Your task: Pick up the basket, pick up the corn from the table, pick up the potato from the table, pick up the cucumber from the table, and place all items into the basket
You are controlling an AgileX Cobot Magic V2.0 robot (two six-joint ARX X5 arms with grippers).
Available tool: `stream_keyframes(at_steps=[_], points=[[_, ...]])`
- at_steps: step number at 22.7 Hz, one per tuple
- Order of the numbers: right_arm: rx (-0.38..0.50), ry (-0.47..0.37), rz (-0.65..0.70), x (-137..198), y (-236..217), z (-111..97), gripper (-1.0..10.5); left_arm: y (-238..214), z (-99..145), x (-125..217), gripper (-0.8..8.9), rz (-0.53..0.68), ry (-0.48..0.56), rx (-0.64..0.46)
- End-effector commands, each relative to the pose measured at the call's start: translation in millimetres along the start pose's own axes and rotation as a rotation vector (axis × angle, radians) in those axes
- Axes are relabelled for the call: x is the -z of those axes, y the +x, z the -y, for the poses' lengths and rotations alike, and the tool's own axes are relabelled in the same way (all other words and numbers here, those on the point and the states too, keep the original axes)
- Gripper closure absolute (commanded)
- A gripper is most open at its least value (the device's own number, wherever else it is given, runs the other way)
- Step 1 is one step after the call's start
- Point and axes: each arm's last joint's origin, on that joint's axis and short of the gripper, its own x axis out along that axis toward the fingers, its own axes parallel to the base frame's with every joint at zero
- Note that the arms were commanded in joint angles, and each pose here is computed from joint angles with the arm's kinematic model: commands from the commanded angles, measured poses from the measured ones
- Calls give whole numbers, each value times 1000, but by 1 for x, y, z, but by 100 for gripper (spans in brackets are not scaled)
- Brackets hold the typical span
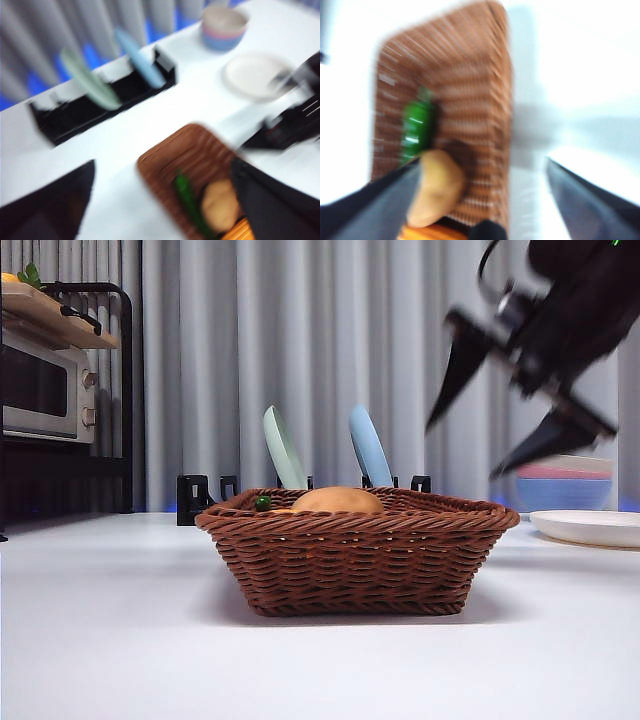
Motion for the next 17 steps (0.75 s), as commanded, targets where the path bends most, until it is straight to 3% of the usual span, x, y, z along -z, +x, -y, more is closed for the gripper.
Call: stream_keyframes(at_steps=[1,3,10,17], points=[[-39,-183,103,-1,-36,-21,670,2,-6,6,821,-66,50,-81],[-56,-329,193,5,-70,-38,975,1,-9,9,822,-92,63,-111],[231,-482,340,30,-127,-55,958,-11,-12,17,822,-28,53,-162],[198,-564,424,47,-153,-71,958,-13,-13,64,822,90,18,-167]])
